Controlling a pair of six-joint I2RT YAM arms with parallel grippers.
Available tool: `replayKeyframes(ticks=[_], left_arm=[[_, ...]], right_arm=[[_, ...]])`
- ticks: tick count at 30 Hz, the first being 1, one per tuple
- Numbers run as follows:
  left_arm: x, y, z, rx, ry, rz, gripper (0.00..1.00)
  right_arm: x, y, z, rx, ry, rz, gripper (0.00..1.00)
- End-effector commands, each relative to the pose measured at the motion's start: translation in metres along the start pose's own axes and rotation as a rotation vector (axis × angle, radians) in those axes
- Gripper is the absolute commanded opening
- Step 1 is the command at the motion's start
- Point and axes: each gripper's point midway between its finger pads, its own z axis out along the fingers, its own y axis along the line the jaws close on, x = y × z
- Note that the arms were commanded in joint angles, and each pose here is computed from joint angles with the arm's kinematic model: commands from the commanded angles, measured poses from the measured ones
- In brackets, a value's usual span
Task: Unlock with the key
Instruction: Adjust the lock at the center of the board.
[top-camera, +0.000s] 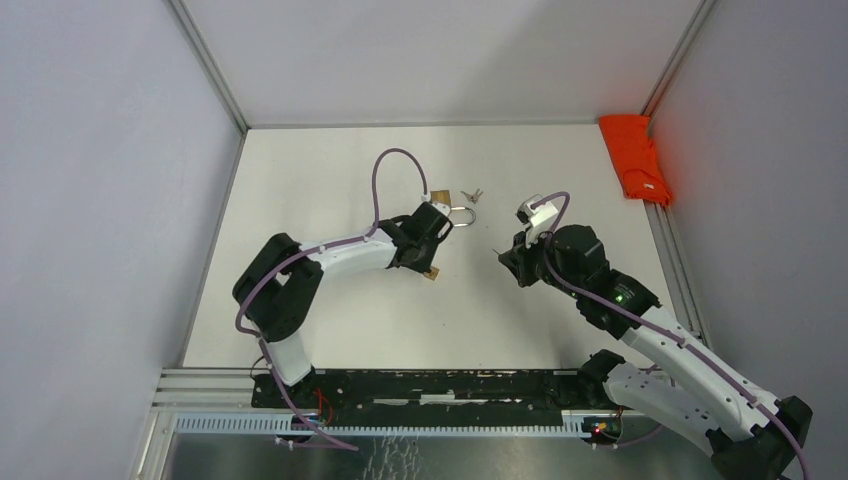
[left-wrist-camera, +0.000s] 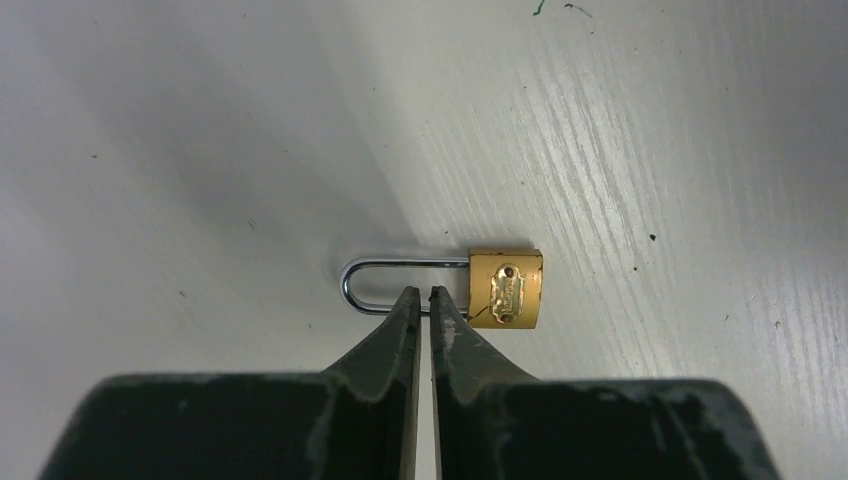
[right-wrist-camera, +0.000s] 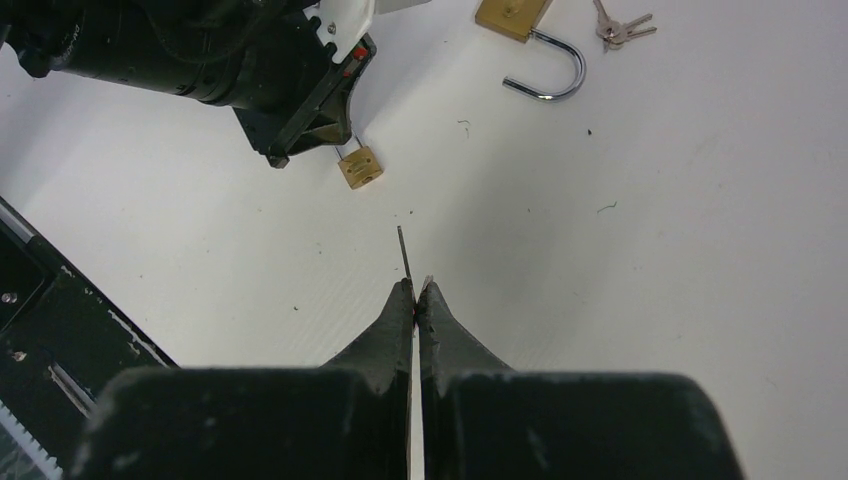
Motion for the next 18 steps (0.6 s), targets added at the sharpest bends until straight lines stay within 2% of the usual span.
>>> replayKeyframes(ticks=[1, 11, 18], left_arm=[[-0.009, -0.002, -0.003, -0.006, -0.038, -0.037, 0.12], [0.015, -0.010, 0.010, 0.033, 0.020, -0.067, 0.09], [0.015, -0.027, 0.011, 0.081, 0.030, -0.087, 0.08]], right_arm=[[-0.021, 0.000, -0.003, 0.008, -0.057, 0.003, 0.00], [-0.023, 0.000, -0.005, 0.012, -0.057, 0.000, 0.00], [-0.028, -0.004, -0.009, 0.034, -0.074, -0.004, 0.00]])
